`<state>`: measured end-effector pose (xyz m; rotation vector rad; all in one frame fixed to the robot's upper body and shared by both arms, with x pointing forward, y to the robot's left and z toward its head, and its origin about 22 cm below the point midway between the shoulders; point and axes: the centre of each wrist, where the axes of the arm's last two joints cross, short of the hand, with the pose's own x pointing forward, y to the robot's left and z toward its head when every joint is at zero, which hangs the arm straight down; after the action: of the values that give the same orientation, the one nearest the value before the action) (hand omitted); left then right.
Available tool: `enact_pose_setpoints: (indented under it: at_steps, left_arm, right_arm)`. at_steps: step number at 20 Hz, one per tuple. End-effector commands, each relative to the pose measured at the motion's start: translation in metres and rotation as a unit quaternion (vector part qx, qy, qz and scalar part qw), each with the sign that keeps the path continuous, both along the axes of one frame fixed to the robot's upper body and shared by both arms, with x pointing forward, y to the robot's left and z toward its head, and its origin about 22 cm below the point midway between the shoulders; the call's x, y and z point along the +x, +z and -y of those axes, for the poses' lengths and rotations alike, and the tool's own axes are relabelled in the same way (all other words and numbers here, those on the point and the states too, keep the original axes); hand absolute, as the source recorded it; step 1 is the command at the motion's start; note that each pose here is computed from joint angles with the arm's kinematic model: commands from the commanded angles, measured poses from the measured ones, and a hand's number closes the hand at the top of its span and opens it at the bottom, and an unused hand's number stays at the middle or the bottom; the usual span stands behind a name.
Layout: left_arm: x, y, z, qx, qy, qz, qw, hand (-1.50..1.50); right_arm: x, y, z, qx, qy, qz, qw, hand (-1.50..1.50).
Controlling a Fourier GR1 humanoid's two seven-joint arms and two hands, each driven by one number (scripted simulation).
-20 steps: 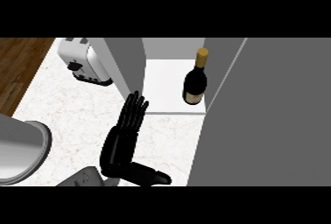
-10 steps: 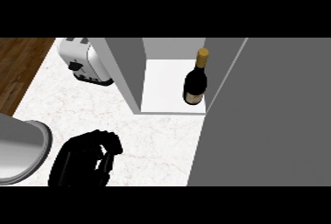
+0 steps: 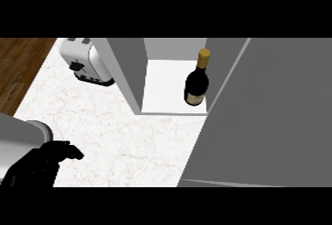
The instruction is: Pick up the wine, place it into the cabinet and close the cabinet
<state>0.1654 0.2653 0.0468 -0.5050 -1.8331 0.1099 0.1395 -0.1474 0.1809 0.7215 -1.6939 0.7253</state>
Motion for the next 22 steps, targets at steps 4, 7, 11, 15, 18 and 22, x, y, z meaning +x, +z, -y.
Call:
enact_pose_setpoints:
  at_steps: [4, 7, 11, 15, 18, 22]
  left_arm:
    - [-0.009, -0.001, -0.04, -0.007, 0.054, 0.015, 0.9984, -1.5]
    - [-0.008, 0.004, -0.066, -0.021, 0.06, 0.001, 0.998, -1.5]
    - [-0.024, 0.001, -0.096, -0.009, 0.06, -0.006, 0.9982, -1.5]
    - [-0.037, 0.0, -0.101, -0.004, 0.054, -0.008, 0.9985, -1.5]
    - [-0.029, 0.011, -0.116, 0.0, 0.051, 0.003, 0.9987, -1.5]
    - [-0.034, 0.008, -0.129, 0.002, 0.06, 0.018, 0.998, -1.5]
  right_arm:
    - [-0.034, 0.019, -0.04, -0.033, 0.062, 0.012, 0.997, 1.5]
    - [-0.04, 0.014, -0.062, -0.039, 0.079, 0.011, 0.996, 1.5]
    - [-0.036, 0.009, -0.087, -0.028, 0.047, 0.018, 0.998, 1.5]
    - [-0.023, 0.012, -0.098, -0.012, 0.008, 0.036, 0.999, 1.5]
    - [-0.018, 0.018, -0.099, 0.032, -0.029, 0.048, 0.998, 1.5]
    - [0.003, 0.026, -0.107, 0.047, -0.066, 0.047, 0.996, 1.5]
